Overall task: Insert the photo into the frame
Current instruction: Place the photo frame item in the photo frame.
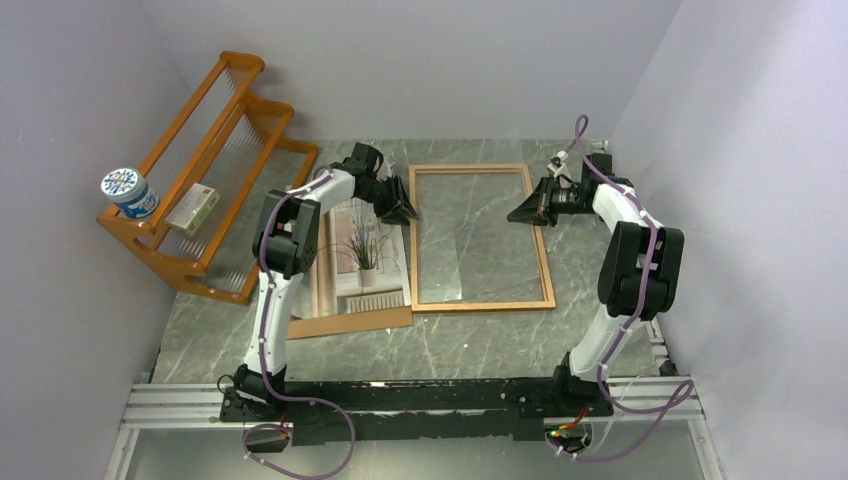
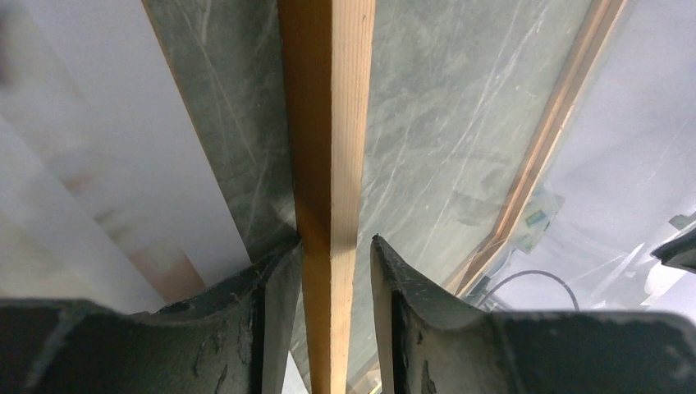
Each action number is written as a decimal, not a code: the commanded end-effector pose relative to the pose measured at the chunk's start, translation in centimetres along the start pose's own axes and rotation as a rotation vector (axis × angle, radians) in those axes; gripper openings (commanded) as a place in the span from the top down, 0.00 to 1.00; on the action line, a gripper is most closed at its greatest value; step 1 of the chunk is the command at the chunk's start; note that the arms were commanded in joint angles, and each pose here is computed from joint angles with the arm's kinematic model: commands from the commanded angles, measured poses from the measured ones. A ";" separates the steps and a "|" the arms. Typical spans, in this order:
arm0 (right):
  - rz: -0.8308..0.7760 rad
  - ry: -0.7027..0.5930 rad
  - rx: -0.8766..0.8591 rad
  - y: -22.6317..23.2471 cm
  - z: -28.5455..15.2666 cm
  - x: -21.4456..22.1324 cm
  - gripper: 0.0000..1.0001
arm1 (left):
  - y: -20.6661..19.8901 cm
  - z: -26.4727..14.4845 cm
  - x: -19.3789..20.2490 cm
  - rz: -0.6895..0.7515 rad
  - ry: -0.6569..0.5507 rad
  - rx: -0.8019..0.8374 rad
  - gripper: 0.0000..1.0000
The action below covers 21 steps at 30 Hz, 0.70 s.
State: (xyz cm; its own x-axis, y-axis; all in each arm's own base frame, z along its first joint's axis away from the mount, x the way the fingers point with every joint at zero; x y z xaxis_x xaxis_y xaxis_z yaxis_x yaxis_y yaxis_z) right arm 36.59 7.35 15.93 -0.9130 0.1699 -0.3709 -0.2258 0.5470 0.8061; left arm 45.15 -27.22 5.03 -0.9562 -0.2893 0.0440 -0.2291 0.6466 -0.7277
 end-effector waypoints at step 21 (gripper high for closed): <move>0.003 0.019 -0.100 3.3 -1.5 1.4 1.00 | 3.7 1.9 -1.4 0.020 -0.044 -0.091 0.48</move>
State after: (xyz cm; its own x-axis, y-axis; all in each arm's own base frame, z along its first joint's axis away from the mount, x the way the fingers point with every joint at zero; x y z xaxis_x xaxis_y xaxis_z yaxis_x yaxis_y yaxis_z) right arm 35.59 7.38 16.33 -0.9260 0.1652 -0.3396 -0.2100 0.5222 0.8266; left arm 45.22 -27.31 5.29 -0.9587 -0.2810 0.0438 -0.2202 0.6360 -0.7396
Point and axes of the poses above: each gripper's point midway between its finger pads, its own z axis out along the fingers, its own y axis along the line the jaws close on, x = y × z, the point moved 3 cm from there along -z, back along the fingers, and after that the axes turned 12 degrees about -z, right-handed, at the moved point
